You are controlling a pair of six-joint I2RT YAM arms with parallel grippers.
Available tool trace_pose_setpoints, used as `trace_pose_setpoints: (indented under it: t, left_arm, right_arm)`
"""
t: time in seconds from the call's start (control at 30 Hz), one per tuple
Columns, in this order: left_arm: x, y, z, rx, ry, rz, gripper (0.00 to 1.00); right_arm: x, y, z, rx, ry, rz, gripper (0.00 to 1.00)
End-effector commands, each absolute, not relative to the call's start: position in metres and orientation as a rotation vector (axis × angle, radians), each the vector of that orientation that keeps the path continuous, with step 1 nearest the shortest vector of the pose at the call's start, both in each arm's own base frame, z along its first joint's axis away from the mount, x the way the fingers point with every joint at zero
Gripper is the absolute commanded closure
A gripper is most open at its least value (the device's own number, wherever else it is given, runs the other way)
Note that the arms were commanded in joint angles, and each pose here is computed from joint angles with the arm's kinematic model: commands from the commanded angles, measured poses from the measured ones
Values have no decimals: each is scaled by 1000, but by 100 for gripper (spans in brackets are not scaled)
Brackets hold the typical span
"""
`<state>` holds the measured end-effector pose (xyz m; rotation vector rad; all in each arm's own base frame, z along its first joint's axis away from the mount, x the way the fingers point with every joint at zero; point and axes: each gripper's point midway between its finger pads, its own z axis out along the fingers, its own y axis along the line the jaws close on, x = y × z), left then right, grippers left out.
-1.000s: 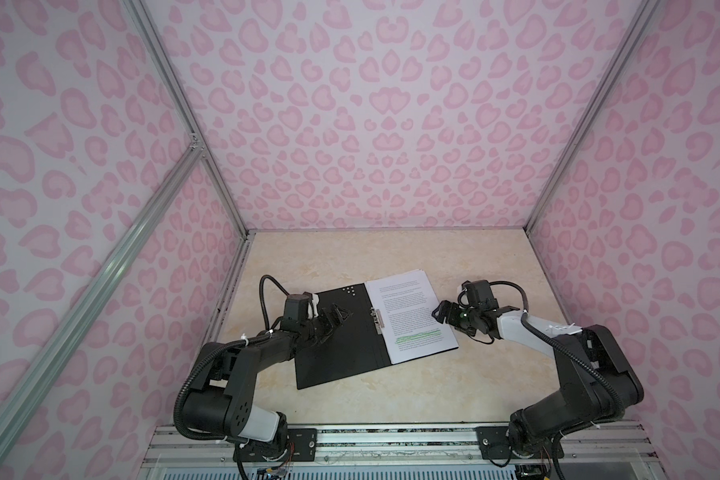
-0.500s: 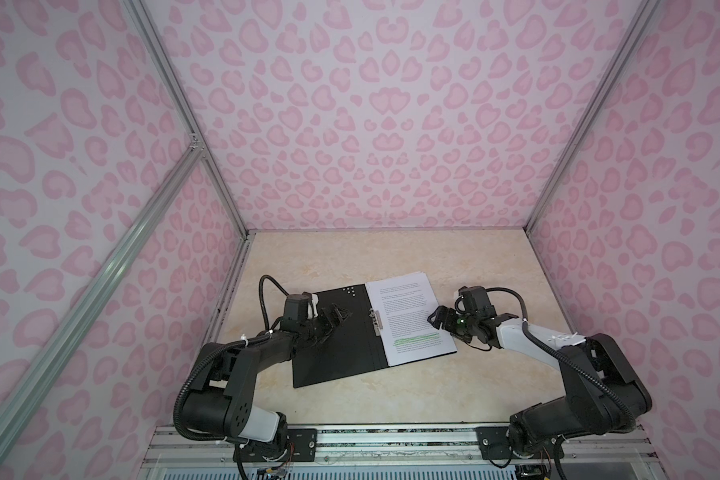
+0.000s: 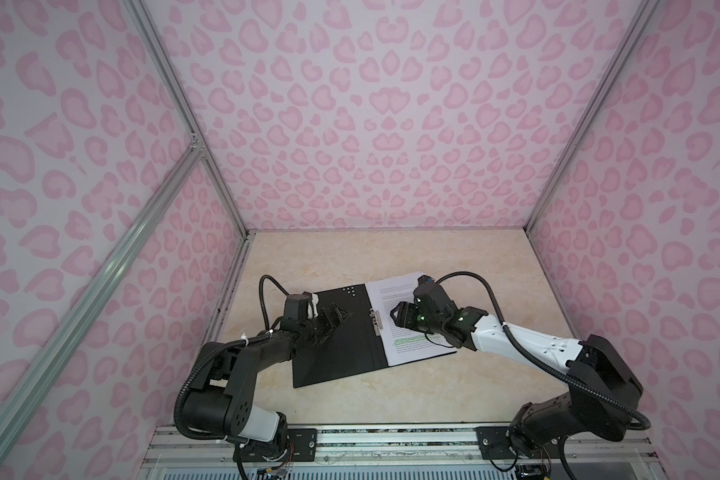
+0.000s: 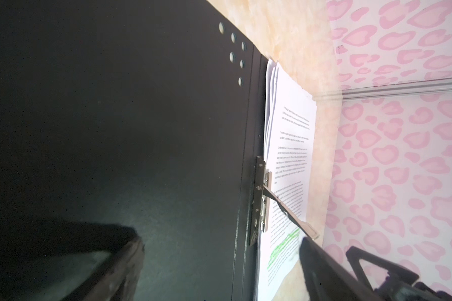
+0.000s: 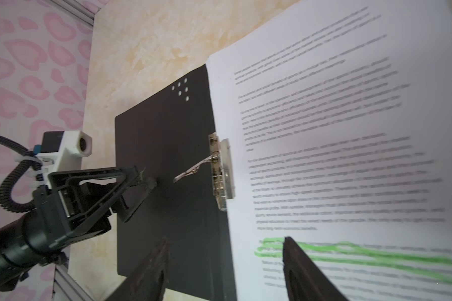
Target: Put the files into the folder
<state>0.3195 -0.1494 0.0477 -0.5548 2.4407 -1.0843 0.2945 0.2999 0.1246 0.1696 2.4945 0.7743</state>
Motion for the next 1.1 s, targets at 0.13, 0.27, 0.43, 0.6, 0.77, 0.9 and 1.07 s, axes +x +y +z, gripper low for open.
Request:
trace_pose_setpoints:
  t: [0.13, 0.27, 0.43, 0.6, 0.77, 0.9, 1.07]
  left_arm:
    - [308, -145, 32, -619, 2509, -1050, 5]
    - [307, -145, 33, -620, 2509, -1054, 5]
    - [307, -146, 32, -622, 2511, -1062, 5]
    - [307, -146, 34, -619, 2505, -1067, 6]
    - [307, -147, 35, -617, 2505, -1068, 6]
    - [307, -147, 35, -617, 2506, -1066, 6]
    - [307, -147, 35, -616, 2506, -1070, 6]
  right_arm:
    - [292, 353, 118, 480, 2496, 870, 34]
    - [296, 362, 105, 538, 2559, 811, 45]
    - [303, 360, 99, 639, 2545, 808, 55]
    - [312, 360, 95, 688, 2546, 809, 61]
    - [322, 364, 90, 708, 2553, 852, 70]
    - [325, 364, 86, 730, 2546, 863, 71]
    - [327, 371, 84, 727, 2552, 893, 76]
